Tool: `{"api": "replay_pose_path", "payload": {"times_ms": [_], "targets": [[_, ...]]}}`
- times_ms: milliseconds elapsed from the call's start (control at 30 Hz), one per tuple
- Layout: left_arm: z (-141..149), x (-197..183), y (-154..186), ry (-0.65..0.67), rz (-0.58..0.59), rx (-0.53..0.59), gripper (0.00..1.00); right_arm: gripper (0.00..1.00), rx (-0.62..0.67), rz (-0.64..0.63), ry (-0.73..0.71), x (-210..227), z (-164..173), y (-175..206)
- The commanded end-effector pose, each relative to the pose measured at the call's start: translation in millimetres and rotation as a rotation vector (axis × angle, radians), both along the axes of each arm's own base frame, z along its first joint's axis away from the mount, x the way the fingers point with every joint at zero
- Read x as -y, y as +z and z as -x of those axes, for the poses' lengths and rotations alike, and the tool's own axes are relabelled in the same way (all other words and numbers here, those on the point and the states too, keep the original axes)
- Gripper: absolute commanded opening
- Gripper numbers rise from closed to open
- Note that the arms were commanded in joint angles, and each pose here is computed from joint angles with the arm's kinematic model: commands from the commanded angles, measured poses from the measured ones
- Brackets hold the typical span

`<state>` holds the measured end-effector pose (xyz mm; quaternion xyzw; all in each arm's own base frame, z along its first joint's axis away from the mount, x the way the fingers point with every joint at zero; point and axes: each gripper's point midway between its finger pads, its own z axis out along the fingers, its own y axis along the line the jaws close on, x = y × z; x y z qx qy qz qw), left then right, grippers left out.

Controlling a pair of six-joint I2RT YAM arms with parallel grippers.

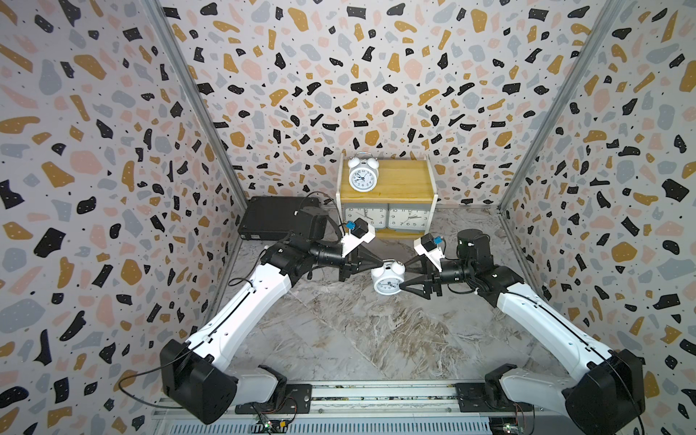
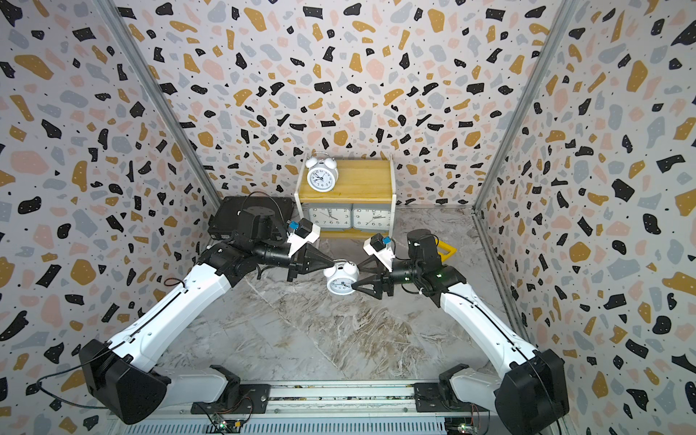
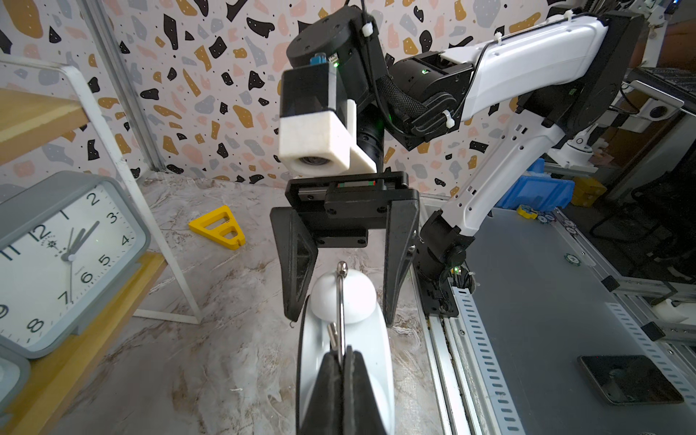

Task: Place the alarm clocks on the shelf by style
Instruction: Pick up the alarm from the center of the board.

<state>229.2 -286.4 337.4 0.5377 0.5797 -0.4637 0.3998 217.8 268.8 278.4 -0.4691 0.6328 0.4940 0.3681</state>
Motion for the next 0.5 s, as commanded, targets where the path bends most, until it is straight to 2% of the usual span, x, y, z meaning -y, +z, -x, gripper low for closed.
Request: {"api": "replay_pose_path", "payload": {"times_ms": [0,100,467], "targets": [[3.6,0.0,19.1,-0.030,0.059,0.054,0.00,0.71,0.007,-0.023,0.040,-0.2,6.9,12.0],[2.8,0.6,18.8,-0.029,0.059,0.053,0.00,0.68,0.005,-0.024,0.046,-0.3,7.2,11.9],[-1.5,2.9,15.8,-0.026,0.055,0.030,0.00,0.67,0.023,-0.028,0.065,-1.5,7.4,17.9]]}}
